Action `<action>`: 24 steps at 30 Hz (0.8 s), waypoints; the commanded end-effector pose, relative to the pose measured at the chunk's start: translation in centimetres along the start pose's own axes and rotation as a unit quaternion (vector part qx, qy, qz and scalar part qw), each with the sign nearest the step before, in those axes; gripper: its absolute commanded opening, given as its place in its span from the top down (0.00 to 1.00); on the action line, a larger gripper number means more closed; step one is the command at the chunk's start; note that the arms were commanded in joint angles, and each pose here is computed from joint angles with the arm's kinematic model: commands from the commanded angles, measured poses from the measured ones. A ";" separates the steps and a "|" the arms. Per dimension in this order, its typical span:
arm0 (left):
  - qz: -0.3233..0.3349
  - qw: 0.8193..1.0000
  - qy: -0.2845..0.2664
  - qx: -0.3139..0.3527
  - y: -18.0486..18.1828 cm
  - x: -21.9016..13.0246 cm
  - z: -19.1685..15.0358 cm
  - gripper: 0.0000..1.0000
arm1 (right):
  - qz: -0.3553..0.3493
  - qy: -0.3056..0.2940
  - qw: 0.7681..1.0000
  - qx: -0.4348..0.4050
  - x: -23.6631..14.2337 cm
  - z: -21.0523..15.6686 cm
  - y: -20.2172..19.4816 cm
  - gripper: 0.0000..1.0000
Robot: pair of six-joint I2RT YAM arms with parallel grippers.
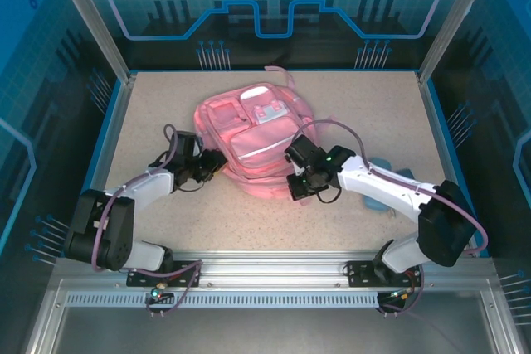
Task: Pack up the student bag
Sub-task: Zip the student bag at the top-center of the table.
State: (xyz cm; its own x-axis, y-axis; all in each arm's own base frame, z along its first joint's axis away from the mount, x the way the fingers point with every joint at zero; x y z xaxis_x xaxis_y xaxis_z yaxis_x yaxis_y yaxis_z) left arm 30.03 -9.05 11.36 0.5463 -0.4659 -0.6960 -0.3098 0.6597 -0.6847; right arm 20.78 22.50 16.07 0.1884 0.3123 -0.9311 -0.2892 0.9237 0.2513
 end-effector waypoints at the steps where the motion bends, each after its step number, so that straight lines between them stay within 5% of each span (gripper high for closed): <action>1: 0.014 0.999 -0.042 0.017 -0.7 -1.9 1.6 0.50 | 0.120 0.012 0.992 -0.030 0.2 -0.2 4.6 1.00; 4: 0.032 0.998 -0.046 0.008 -0.1 -3.7 0.7 0.36 | 0.157 0.020 0.986 -0.045 1.2 0.1 7.3 1.00; 9: 0.050 0.997 -0.053 -0.024 1.2 -6.3 -1.4 0.26 | 0.188 0.030 0.979 -0.067 2.6 0.6 11.0 1.00; 24: -0.018 0.994 -0.006 -0.103 1.0 -6.5 -6.9 0.27 | 0.228 0.060 0.968 -0.090 5.2 2.1 15.4 1.00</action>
State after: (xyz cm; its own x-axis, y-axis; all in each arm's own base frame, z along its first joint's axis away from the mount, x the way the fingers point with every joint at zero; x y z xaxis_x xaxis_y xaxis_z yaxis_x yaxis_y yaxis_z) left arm 21.38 -8.80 14.35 0.5844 -0.4449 -0.6786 -0.4028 0.5670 -0.7185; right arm 19.38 36.64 14.54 -0.0662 0.5752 -0.8153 -0.4479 0.7131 0.5394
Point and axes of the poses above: each hand's point on the last joint's axis, 136 mm out from that joint toward the fingers, its own x axis out along the fingers, its own y axis along the line the jaws close on, z = x × y, the point moved 6 cm from there along -x, back along the fingers, and after that the axes turned 5 degrees about x, right-handed, at the moved point
